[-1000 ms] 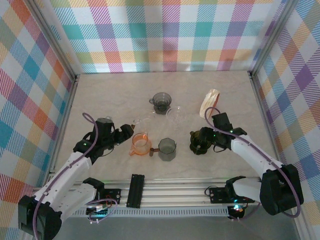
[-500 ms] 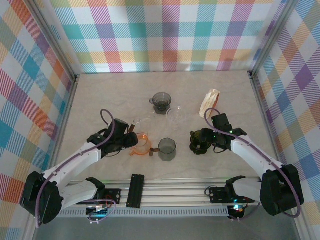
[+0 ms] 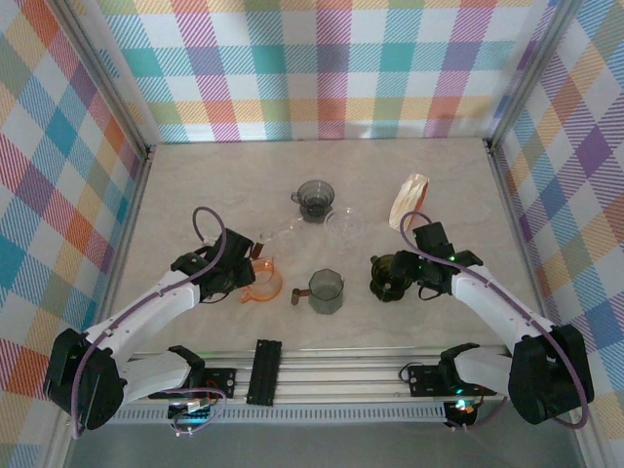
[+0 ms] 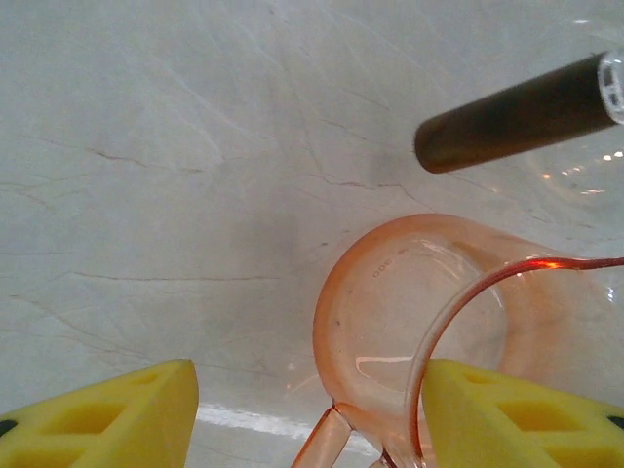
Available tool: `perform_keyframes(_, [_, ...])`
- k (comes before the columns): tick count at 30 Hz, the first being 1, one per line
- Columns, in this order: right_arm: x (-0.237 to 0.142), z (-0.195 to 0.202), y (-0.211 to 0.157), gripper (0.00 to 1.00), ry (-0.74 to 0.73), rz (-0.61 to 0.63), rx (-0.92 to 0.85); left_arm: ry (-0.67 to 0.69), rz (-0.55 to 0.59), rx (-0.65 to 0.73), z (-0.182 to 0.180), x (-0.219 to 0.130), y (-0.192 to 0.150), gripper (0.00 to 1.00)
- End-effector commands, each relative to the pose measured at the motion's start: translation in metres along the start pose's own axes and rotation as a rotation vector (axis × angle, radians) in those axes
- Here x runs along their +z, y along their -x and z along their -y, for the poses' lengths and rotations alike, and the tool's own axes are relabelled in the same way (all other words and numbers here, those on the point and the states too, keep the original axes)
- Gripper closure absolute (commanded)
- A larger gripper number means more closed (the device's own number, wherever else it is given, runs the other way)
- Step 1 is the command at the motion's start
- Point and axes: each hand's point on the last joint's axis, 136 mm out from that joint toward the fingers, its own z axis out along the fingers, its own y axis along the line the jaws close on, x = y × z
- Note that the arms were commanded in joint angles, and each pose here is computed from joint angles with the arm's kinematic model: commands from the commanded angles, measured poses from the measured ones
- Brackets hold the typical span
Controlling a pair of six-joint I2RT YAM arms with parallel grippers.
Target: Place the coffee filter in the dripper
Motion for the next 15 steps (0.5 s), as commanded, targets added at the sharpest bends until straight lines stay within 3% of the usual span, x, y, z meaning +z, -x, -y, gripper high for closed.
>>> perform_keyframes(1, [-0.011,-0.001,0.008,0.10,-0.007,0.029,0.015,0.057,0.054,0.023,-0.011,-0.014,0.012,0.38])
perform_keyframes(4, [-0.012,-0.004,0.006,0.15,0.016,0.031,0.008,-0.015,0.066,0.000,0.000,-0.023,0.016,0.35])
perform_keyframes(9, [-0.009,-0.009,0.000,0.30,0.061,0.013,0.003,-0.198,0.130,-0.042,0.024,-0.049,0.030,0.15])
perform_keyframes(15, [0.001,-0.010,-0.007,0.50,0.066,-0.024,0.013,-0.328,0.125,-0.019,0.048,-0.065,0.034,0.13])
